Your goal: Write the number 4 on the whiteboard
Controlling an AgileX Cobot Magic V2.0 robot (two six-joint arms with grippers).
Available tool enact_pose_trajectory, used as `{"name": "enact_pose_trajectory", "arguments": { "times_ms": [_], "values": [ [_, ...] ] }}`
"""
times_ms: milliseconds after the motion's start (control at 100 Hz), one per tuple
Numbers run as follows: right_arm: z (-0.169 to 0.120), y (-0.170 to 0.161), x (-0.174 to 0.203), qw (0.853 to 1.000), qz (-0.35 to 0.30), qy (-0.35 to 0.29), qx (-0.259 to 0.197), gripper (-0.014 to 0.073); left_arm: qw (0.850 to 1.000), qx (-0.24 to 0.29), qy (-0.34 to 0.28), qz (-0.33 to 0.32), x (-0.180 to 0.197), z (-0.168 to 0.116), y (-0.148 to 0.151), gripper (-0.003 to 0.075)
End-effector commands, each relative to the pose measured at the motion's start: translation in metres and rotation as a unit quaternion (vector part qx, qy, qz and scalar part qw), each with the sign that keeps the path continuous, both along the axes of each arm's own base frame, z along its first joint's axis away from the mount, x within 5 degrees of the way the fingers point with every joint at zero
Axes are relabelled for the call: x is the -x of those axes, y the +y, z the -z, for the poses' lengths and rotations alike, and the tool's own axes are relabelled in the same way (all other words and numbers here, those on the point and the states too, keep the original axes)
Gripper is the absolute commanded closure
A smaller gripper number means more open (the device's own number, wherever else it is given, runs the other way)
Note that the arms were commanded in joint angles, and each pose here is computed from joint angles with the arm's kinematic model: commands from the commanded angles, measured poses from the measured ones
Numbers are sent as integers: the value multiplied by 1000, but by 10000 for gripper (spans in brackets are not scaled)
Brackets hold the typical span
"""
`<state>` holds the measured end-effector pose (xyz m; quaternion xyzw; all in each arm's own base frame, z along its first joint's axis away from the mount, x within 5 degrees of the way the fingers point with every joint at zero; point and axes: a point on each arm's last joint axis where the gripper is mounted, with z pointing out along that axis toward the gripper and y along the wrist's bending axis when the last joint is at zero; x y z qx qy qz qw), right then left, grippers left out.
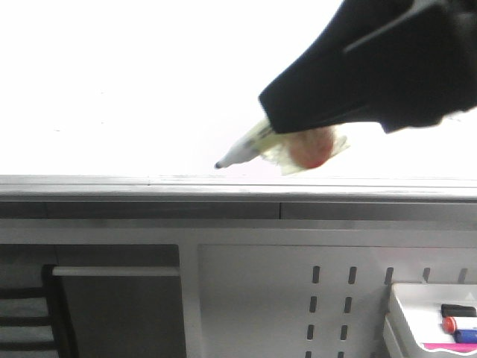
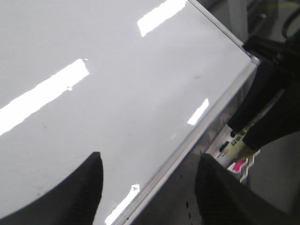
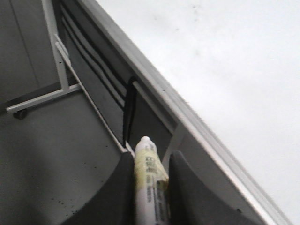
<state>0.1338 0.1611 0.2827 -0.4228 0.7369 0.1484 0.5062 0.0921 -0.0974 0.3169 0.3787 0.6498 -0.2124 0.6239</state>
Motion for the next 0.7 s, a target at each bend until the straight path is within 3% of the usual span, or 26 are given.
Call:
{"name": "enact_pose_trajectory", "arguments": {
  "times_ms": [0, 240, 560, 690],
  "values": [
    [-19, -2, -8, 998, -9, -48, -40, 659, 996, 71, 0, -45, 5, -10, 16, 433],
    [-32, -20, -36, 991, 33, -89, -98, 659, 992, 103, -2, -74, 20, 9, 35, 741],
    [-41, -12, -72, 989, 51, -101, -91, 659, 992, 104, 10, -72, 20, 14, 35, 741],
    [-40, -7, -89, 992, 72, -90, -55, 648, 992, 104, 10, -70, 20, 14, 34, 741]
  ]
}}
